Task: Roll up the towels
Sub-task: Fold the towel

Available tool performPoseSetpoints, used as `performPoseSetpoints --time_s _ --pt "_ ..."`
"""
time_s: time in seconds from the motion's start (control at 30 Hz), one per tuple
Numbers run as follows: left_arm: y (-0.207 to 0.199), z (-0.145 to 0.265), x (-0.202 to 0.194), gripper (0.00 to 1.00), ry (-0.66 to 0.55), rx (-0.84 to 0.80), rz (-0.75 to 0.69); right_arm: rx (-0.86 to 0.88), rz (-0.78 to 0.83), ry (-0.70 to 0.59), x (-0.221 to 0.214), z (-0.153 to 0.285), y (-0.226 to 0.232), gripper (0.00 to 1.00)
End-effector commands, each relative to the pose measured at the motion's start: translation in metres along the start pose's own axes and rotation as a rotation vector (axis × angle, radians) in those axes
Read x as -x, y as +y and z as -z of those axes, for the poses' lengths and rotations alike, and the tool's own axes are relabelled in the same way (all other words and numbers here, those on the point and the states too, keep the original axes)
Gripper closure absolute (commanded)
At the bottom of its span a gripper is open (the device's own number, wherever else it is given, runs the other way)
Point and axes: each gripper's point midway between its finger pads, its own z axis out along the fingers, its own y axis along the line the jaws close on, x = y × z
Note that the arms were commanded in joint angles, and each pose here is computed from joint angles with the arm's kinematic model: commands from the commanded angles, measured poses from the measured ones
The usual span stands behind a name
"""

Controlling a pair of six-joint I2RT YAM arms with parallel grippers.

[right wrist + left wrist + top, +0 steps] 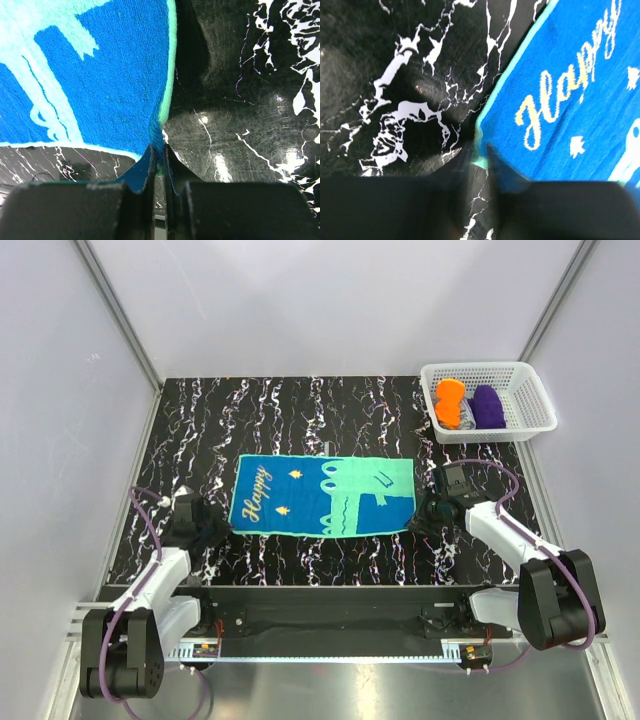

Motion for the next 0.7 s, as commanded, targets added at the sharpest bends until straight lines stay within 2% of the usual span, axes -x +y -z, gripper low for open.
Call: performPoseSetpoints --time_s 0.0,0.07,0.27,0.67 --pt "-0.011 -0.001 0.006 0.94 -0.015 -0.049 -0.005 -0.005 0.02 -0.021 0.005 0.0 0.001 0.93" --pt "-0.01 -0.002 0.005 1.0 -0.013 -0.05 -0.003 -0.002 0.02 -0.024 0.006 0.0 0.001 0.94" --pt "-0.013 0.007 0.009 1.0 -0.029 -0.057 -0.024 0.002 0.031 -0.023 0.003 0.006 0.0 0.96" --pt "-0.064 0.05 0.057 1.0 -0.129 -0.146 -0.067 0.014 0.063 -0.051 0.032 0.024 0.028 0.97"
